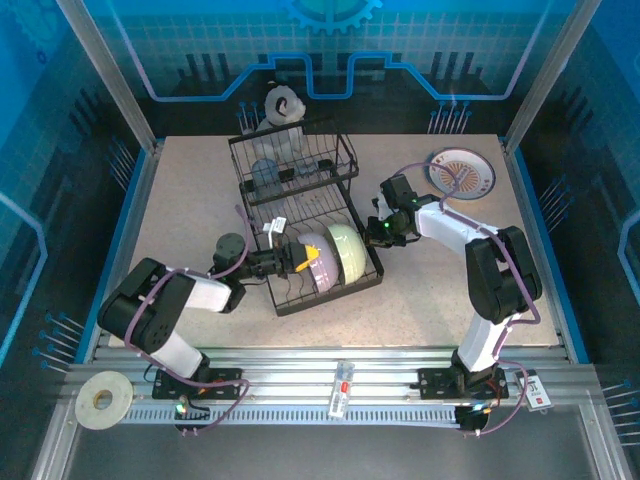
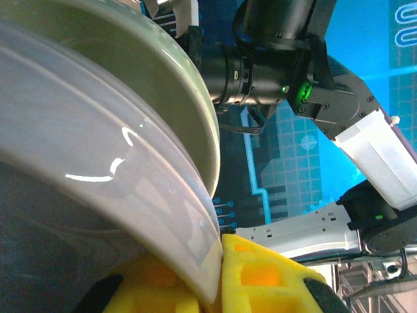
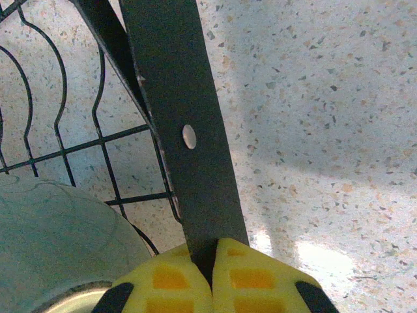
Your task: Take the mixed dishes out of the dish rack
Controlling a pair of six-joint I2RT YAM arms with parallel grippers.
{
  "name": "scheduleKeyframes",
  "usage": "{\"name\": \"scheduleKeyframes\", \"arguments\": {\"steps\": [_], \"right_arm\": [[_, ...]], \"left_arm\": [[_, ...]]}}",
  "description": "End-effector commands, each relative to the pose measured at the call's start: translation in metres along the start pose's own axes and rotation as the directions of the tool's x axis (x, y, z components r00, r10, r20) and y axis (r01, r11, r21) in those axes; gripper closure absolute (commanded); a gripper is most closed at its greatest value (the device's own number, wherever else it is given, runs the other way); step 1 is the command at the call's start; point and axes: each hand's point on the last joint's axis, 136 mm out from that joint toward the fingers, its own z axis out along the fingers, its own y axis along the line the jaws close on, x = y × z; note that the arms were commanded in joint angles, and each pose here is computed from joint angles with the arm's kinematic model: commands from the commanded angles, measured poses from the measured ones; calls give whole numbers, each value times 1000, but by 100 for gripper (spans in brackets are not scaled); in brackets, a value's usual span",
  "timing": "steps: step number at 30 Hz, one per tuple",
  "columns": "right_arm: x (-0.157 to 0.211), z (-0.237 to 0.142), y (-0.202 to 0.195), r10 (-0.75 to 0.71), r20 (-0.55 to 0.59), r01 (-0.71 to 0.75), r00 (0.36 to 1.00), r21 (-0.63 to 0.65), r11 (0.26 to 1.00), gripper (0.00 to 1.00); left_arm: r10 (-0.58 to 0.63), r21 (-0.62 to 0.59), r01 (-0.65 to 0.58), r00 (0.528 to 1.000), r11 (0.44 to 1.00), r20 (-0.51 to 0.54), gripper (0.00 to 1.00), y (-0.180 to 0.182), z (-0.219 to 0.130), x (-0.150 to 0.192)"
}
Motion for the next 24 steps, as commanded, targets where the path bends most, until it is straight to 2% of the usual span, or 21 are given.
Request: {"name": "scheduleKeyframes", "arguments": {"steps": [1, 6, 17, 24], "right_arm": [[11, 11, 3, 99, -67, -102, 993, -37, 994, 100], [10, 9, 2, 97, -64, -99, 993, -40, 994, 100], [10, 5, 3, 92, -59, -95, 994, -43, 995, 100], [9, 4, 4, 91, -57, -93, 994, -47, 995, 100]], "left_arm": [[225, 149, -213, 972, 966, -70, 100, -47, 13, 2], [307, 215, -267, 935, 939, -178, 100, -60, 17, 17], [336, 230, -289, 919, 929, -204, 100, -60, 17, 21], [365, 265, -302, 902, 916, -232, 100, -73, 18, 25]]}}
